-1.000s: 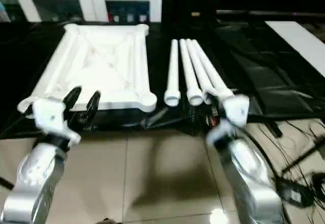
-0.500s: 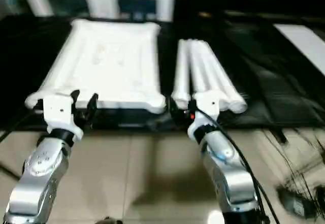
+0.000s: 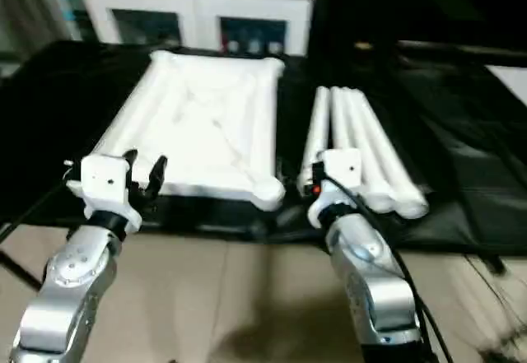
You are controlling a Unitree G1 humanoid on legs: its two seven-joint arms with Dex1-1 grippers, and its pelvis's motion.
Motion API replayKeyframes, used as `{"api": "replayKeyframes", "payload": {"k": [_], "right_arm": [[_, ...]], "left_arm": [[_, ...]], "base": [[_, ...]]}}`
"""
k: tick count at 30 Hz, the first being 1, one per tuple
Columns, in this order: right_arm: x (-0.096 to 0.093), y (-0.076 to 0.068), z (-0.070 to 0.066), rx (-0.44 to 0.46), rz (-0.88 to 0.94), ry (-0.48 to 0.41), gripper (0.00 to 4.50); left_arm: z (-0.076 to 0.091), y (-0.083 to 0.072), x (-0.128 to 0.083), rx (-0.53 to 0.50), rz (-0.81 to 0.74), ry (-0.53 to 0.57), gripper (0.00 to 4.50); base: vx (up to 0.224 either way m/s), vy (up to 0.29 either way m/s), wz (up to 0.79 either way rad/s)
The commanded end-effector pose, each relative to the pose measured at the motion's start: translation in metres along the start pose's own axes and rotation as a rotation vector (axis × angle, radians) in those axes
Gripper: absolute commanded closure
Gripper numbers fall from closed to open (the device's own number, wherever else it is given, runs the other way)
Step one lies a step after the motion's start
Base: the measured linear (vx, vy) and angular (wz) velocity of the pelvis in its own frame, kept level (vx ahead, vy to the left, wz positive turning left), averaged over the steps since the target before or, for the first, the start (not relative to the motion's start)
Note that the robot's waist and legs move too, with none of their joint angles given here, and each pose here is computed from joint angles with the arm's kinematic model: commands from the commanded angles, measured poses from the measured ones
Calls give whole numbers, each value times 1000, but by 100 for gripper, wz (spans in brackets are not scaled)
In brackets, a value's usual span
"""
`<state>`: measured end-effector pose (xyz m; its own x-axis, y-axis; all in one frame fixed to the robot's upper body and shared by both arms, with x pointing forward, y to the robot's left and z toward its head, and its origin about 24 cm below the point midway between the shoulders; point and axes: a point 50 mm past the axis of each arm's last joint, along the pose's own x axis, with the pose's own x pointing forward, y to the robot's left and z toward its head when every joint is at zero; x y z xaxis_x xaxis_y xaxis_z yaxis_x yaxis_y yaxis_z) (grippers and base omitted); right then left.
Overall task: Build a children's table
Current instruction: Move to table
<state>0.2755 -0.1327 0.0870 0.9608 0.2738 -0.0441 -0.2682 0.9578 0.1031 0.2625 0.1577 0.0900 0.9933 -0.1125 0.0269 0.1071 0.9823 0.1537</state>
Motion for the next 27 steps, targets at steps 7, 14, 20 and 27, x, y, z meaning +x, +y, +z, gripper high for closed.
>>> {"api": "replayKeyframes", "payload": {"k": [7, 14, 20, 27], "right_arm": [[-3, -7, 5, -10, -41, -5, 58], [-3, -4, 4, -18, -33, -6, 58], [-5, -4, 5, -35, -22, -10, 58], [-6, -6, 5, -41, -34, -12, 58]], "left_arm": [[1, -5, 4, 5, -44, 5, 195], [2, -7, 6, 3, -65, 4, 195], [2, -9, 6, 2, -95, 7, 195], [2, -13, 6, -1, -123, 3, 195]], "base": [[132, 22, 2], [103, 2, -29], [126, -3, -5], [134, 37, 0]]}}
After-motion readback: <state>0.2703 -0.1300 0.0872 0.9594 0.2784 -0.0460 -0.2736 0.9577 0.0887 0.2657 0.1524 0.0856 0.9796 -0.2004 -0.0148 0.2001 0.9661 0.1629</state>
